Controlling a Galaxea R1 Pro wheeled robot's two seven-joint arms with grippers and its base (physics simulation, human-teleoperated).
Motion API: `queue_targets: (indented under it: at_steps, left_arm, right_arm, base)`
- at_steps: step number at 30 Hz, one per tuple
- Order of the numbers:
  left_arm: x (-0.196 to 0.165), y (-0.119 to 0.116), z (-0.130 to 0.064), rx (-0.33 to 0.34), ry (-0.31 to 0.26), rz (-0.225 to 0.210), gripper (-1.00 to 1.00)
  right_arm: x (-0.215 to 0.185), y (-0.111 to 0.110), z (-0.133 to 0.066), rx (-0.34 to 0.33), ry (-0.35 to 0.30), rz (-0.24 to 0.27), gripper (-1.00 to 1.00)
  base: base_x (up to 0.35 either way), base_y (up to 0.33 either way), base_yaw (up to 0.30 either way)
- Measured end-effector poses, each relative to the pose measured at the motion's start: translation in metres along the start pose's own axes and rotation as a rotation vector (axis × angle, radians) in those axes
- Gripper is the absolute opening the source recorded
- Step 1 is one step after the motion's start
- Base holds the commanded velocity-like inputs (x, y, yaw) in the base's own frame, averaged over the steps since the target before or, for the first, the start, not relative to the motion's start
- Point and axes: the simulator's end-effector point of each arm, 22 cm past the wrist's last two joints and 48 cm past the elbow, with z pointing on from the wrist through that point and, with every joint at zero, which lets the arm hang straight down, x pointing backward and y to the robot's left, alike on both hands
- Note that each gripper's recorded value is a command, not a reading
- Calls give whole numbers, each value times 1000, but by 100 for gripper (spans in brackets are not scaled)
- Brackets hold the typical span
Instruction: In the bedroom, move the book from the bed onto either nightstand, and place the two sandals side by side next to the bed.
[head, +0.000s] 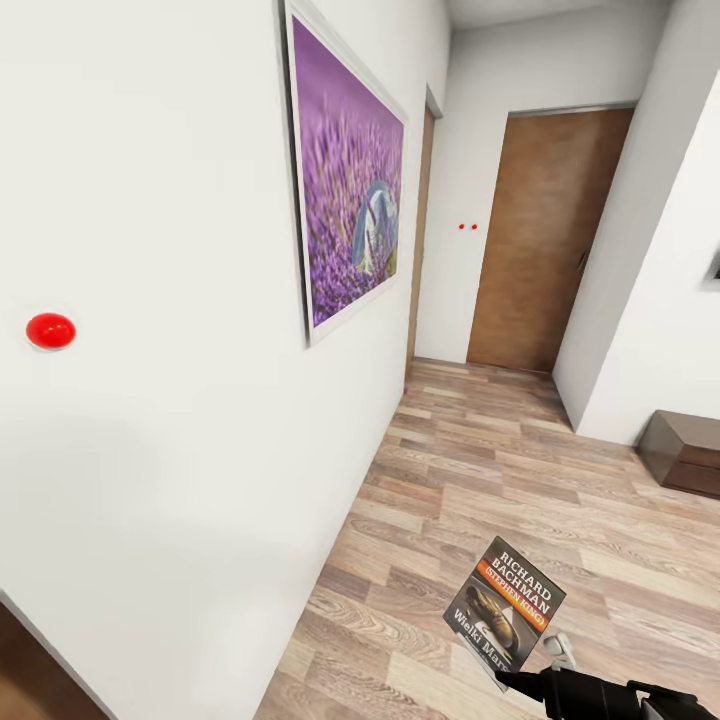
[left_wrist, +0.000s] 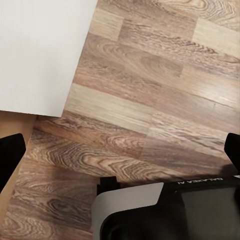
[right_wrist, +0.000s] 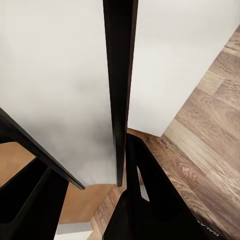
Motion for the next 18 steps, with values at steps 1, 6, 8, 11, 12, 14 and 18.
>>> queue_targets:
  at_steps: [1, 6, 8, 11, 12, 14, 18]
  left_arm:
    - [0, 0, 0, 0, 0, 0, 100]
    - [0, 0, 0, 0, 0, 0, 100]
    - [0, 0, 0, 0, 0, 0, 100]
    - [0, 0, 0, 0, 0, 0, 100]
    - [0, 0, 0, 0, 0, 0, 100]
    - [0, 0, 0, 0, 0, 0, 100]
    - [0, 0, 0, 0, 0, 0, 100]
  right_arm:
    - [0, 0, 0, 0, 0, 0, -100]
    - [0, 0, 0, 1, 0, 0, -100]
    - [0, 0, 0, 1, 0, 0, -100]
    - [0, 0, 0, 1, 0, 0, -100]
    - [0, 0, 0, 1, 0, 0, -100]
    - [0, 0, 0, 1, 0, 0, -100]
    - [0, 0, 0, 1, 0, 0, -100]
  base:
    - [0, 0, -8]
    - [0, 0, -77]
    - [0, 0, -211]
    - [0, 0, -257]
    - [0, 0, -268]
    - [0, 0, -274]
    - [2, 0, -172]
